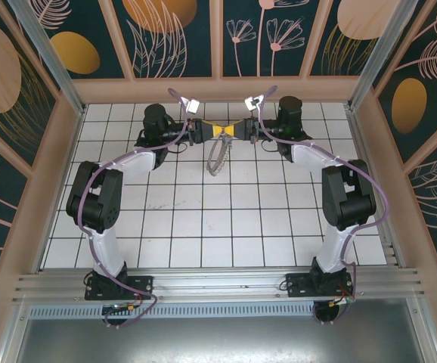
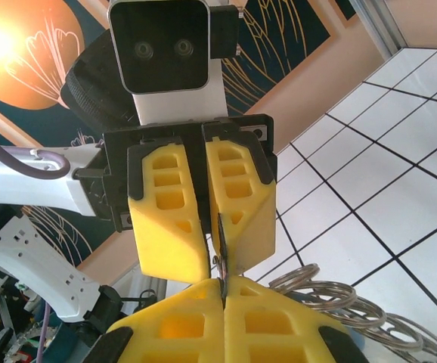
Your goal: Put the keys on the keyring
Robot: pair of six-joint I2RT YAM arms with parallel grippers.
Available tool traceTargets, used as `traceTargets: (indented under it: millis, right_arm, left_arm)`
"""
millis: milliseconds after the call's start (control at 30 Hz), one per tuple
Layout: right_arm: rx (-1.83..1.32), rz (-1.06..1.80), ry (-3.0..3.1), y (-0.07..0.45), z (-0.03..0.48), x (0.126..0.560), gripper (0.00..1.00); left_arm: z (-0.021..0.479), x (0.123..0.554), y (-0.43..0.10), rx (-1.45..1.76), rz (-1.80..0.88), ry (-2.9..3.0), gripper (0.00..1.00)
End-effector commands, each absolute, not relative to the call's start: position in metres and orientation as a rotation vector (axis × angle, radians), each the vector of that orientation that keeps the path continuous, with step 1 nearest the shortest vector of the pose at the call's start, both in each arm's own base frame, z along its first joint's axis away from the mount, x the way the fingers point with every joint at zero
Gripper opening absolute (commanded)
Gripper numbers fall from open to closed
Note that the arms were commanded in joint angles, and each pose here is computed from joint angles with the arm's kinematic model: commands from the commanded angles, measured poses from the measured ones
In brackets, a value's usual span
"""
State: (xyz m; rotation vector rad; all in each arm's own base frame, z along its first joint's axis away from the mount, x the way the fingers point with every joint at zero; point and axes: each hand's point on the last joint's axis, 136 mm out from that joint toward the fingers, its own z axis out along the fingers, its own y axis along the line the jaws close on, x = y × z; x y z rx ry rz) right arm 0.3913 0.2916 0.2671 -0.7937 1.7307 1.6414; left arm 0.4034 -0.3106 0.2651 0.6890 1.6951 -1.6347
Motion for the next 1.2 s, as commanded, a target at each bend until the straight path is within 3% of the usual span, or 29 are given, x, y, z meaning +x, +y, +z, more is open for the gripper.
traceTargets:
  millis: [0, 100, 167, 367, 500, 600, 1167]
  right_arm:
    - [-0.851, 1.614, 1.644, 0.294, 0.29, 0.388, 0.0]
    - [-0.852, 1.614, 1.642, 0.294, 0.289, 0.388, 0.0]
    - [-0.852, 1.619, 1.646, 0.295, 0.288, 0.388, 0.0]
    - [-0.826, 1.612, 1.656, 0.293, 0.291, 0.393, 0.01]
    - [-0.776, 1.586, 1.645, 0.28, 0.299, 0.397, 0.29]
    - [-0.729, 1.552, 1.635, 0.264, 0.305, 0.397, 0.37]
    - [-0.623, 1.488, 1.605, 0.246, 0.285, 0.374, 0.44]
  left_arm:
    - [0.271, 0.392, -0.317, 0.765, -1.655, 1.639, 0.13]
    - [0.272, 0.393, -0.317, 0.76, -1.651, 1.638, 0.09]
    - [0.272, 0.393, -0.318, 0.76, -1.649, 1.636, 0.01]
    - [0.278, 0.394, -0.318, 0.73, -1.627, 1.615, 0.0]
    - [0.289, 0.393, -0.315, 0.698, -1.615, 1.578, 0.0]
    - [0.298, 0.392, -0.313, 0.682, -1.623, 1.548, 0.0]
    - [0.32, 0.383, -0.308, 0.635, -1.681, 1.485, 0.0]
